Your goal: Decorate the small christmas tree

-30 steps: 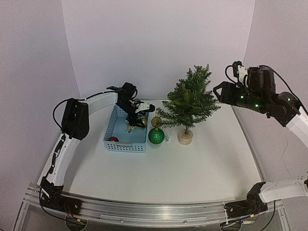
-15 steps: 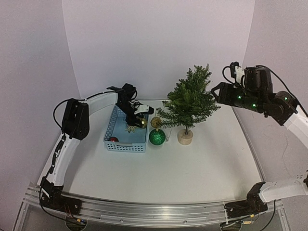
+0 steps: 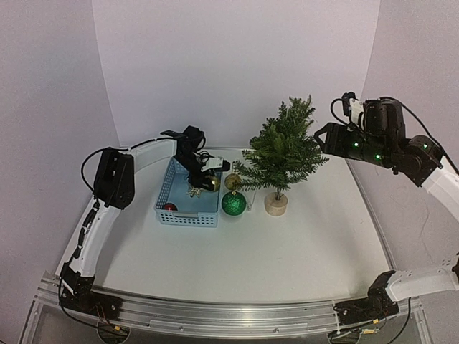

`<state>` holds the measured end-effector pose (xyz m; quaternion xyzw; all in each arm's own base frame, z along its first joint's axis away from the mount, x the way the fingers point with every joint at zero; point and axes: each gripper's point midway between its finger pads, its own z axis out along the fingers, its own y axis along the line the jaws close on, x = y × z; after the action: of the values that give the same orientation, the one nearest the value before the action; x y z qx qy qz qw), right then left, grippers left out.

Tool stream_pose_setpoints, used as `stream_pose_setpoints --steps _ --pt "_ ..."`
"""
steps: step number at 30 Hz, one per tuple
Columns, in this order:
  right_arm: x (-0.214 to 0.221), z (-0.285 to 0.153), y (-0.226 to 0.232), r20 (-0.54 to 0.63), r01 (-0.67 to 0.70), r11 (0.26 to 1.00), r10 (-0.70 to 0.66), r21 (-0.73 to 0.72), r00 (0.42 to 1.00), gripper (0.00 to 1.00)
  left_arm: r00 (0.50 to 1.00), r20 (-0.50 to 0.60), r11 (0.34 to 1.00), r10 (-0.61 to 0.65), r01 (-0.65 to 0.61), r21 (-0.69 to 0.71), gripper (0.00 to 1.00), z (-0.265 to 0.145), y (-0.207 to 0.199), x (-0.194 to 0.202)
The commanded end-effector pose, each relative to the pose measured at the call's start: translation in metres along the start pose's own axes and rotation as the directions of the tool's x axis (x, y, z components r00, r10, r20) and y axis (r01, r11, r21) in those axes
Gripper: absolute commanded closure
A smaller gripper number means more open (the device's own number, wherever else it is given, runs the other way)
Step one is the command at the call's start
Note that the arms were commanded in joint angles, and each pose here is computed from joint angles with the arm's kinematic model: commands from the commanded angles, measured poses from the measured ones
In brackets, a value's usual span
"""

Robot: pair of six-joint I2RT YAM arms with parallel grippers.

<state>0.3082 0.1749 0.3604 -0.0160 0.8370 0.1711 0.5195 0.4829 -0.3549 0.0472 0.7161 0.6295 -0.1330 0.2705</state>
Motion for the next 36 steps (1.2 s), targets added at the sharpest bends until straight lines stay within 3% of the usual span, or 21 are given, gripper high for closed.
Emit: stream_pose_setpoints --steps 1,9,27,31,36 --pt "-0.021 -0.012 0.005 0.059 -0.02 0.999 0.022 -0.028 0.998 0.39 1.0 0.024 1.0 0.0 0.001 -0.013 0.53 -0.008 0.003 -0.011" --pt "-0.026 -0.014 0.008 0.066 -0.022 0.999 0.025 -0.041 0.997 0.4 0.996 0.09 0.998 -0.016 0.021 -0.055 0.61 -0.049 0.011 -0.033" --pt "-0.045 -0.028 0.027 0.089 -0.025 0.99 0.038 -0.136 0.995 0.39 0.976 0.165 0.975 0.143 -0.11 -0.191 0.63 -0.146 0.015 -0.084" --pt "-0.056 -0.034 0.036 0.104 -0.017 0.985 0.035 -0.174 0.994 0.31 0.938 0.209 0.933 0.278 -0.211 -0.293 0.62 -0.202 0.014 -0.12" --pt "-0.074 -0.033 0.071 0.086 0.002 0.951 0.026 -0.309 0.996 0.16 0.842 0.29 0.85 0.455 -0.313 -0.424 0.62 -0.273 0.001 -0.171"
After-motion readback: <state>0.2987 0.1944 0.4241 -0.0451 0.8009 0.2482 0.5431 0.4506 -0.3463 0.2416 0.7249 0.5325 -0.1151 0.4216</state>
